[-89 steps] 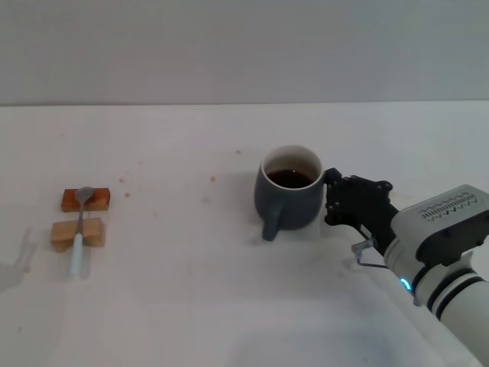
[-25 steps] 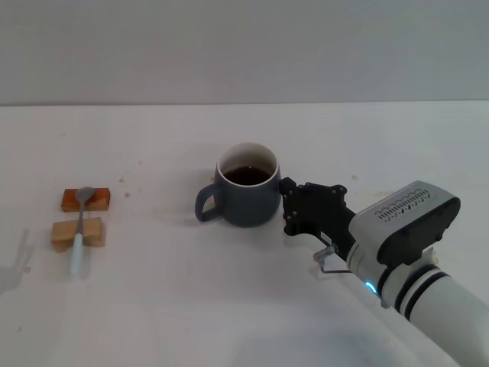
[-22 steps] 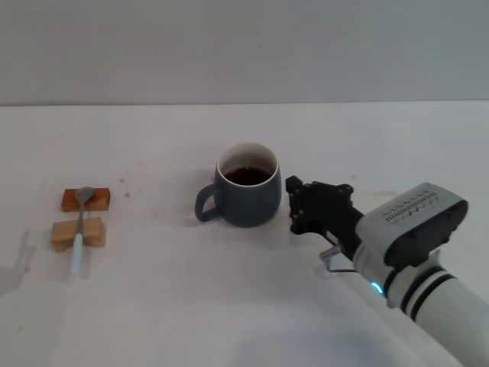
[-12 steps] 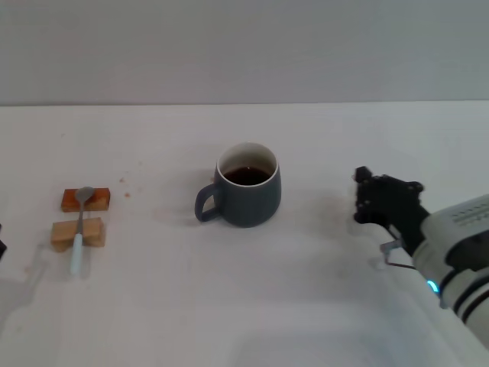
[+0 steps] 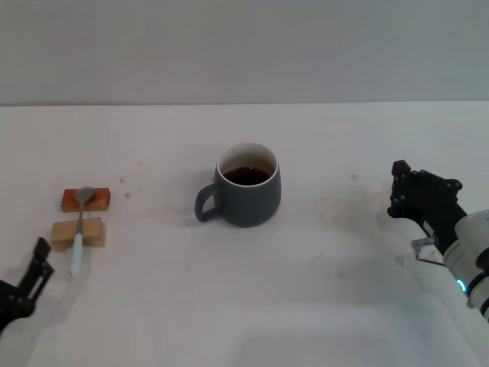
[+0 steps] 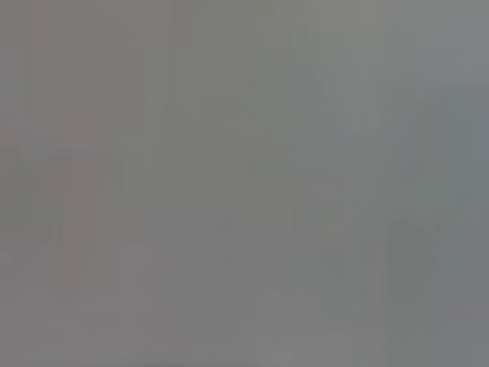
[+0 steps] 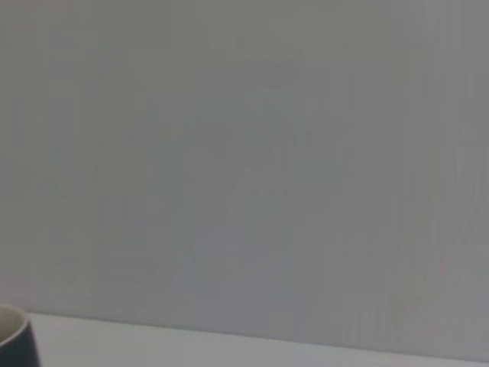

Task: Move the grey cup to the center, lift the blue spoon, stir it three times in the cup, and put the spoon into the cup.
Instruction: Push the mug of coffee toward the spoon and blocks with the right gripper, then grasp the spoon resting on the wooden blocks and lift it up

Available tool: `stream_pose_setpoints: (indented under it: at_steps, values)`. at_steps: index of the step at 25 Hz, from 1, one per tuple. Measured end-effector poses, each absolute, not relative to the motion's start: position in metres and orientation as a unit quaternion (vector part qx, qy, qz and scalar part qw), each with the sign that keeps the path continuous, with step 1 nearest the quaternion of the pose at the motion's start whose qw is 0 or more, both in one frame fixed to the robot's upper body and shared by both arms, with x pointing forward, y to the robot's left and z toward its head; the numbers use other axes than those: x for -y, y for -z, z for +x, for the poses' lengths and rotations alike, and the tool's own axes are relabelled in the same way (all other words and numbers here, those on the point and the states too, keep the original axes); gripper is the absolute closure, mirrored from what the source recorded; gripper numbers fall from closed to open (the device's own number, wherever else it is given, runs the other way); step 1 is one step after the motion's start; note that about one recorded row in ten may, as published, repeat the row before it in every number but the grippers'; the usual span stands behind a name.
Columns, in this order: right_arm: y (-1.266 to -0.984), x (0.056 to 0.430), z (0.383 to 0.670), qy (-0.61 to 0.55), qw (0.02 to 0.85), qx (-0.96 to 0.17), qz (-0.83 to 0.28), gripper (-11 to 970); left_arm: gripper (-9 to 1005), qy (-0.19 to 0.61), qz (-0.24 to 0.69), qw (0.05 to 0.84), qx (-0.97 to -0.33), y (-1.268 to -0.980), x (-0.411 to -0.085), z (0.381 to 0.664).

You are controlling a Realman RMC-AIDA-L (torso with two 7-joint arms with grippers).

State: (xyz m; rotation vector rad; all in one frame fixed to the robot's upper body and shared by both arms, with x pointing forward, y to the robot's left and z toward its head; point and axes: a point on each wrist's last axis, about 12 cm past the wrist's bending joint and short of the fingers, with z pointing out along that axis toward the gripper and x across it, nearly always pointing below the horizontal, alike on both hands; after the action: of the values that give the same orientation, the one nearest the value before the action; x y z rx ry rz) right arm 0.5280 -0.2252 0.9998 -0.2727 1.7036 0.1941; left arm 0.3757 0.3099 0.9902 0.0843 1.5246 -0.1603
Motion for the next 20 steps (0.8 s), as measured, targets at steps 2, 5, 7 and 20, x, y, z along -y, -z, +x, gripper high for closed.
stream_pose_setpoints:
  at_steps: [2, 5, 7, 20]
  values:
    - [-1.0, 0.227, 0.529, -0.082, 0.649, -0.747, -0.116, 960, 277, 0.079, 0.043, 0.713, -0.695, -0.988, -0.306, 0.377]
    - [-1.001, 0.23, 0.529, -0.079, 0.65, -0.747, -0.111, 960, 278, 0.088, 0.051, 0.7, -0.707, -0.984, -0.3, 0.379]
    - [-1.001, 0.231, 0.53, -0.077, 0.651, -0.747, -0.109, 960, 279, 0.088, 0.051, 0.7, -0.707, -0.984, -0.3, 0.379]
    - [-1.001, 0.232, 0.53, -0.075, 0.651, -0.748, -0.11, 960, 284, 0.089, 0.078, 0.662, -0.74, -0.974, -0.289, 0.392]
